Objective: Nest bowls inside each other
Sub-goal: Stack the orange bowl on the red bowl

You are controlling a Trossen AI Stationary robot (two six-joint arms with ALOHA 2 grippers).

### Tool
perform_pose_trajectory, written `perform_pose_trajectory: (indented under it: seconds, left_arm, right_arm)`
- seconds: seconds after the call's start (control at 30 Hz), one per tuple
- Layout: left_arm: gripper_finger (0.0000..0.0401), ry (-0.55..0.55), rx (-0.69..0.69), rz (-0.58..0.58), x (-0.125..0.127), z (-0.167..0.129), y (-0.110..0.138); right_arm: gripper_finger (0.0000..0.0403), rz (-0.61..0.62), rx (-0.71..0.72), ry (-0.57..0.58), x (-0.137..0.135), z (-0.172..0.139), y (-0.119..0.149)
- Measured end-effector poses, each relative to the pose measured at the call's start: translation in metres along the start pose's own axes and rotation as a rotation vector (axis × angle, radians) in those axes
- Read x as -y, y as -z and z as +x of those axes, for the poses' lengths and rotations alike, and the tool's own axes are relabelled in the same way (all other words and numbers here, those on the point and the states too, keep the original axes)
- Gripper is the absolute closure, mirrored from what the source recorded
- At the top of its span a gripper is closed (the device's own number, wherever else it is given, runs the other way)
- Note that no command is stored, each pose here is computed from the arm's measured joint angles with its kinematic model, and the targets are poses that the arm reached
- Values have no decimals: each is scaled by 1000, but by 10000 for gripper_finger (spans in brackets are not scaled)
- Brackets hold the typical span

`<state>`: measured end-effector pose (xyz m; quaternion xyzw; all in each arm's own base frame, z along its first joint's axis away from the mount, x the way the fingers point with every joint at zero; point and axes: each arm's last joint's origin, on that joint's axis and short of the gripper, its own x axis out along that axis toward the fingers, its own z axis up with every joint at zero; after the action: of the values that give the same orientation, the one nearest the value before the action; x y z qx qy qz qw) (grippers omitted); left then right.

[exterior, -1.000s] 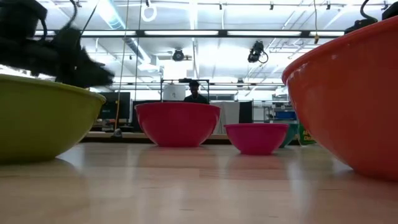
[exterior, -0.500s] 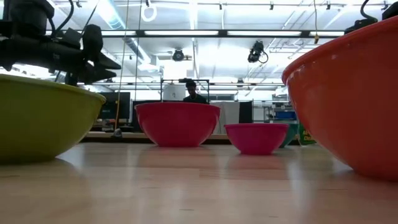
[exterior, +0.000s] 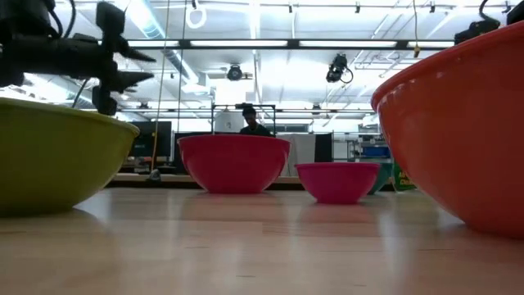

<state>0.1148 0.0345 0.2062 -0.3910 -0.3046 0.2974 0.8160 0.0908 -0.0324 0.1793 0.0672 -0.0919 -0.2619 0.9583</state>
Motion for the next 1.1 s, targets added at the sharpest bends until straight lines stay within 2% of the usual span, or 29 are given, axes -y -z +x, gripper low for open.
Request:
perform_pose_trajectory:
  seconds: [0.07,0.1,0.2,0.27,0.3,0.37,0.47,0.53,0.6,0.7,0.77,0.97,1.03,1.1]
  left_arm:
    - [259,25,22,-75,3,0,-3]
    - [259,37,27,-105,4,0,-4]
    - [259,42,31,-161,4,0,-4]
    - [259,34,39,-209,4,0,-4]
    - [259,30,43,-229,5,1,-4]
    - [259,38,51,-241,12,4,-7]
    - [259,57,58,-205,29,14,-12]
    - [259,62,66,-140,44,24,-16]
    - [259,57,66,-58,59,36,-17]
    - [259,37,50,78,79,54,-16]
    - [259,36,19,124,91,65,-15]
    - [259,92,-250,241,113,88,-5]
    - [259,89,-333,275,118,92,-4]
    - [259,59,-395,309,121,93,-5]
  right_arm:
    - [300,53,88,-13,-1,0,-9]
    - [300,122,152,-17,-1,-1,-15]
    - [300,414,356,73,3,-6,-32]
    - [300,610,423,124,6,-7,-35]
    - [300,684,430,109,6,-7,-35]
    - [300,753,369,-13,3,-4,-34]
    - [300,751,213,-272,-8,1,-38]
    - [300,741,145,-371,-15,4,-46]
    - [300,709,113,-386,-19,10,-53]
    - [300,651,102,-328,-24,22,-66]
    - [300,613,88,-303,-29,34,-76]
    - [300,392,20,-413,-58,81,-123]
    - [300,310,-78,-432,-70,100,-134]
    - [300,243,-249,-413,-81,117,-139]
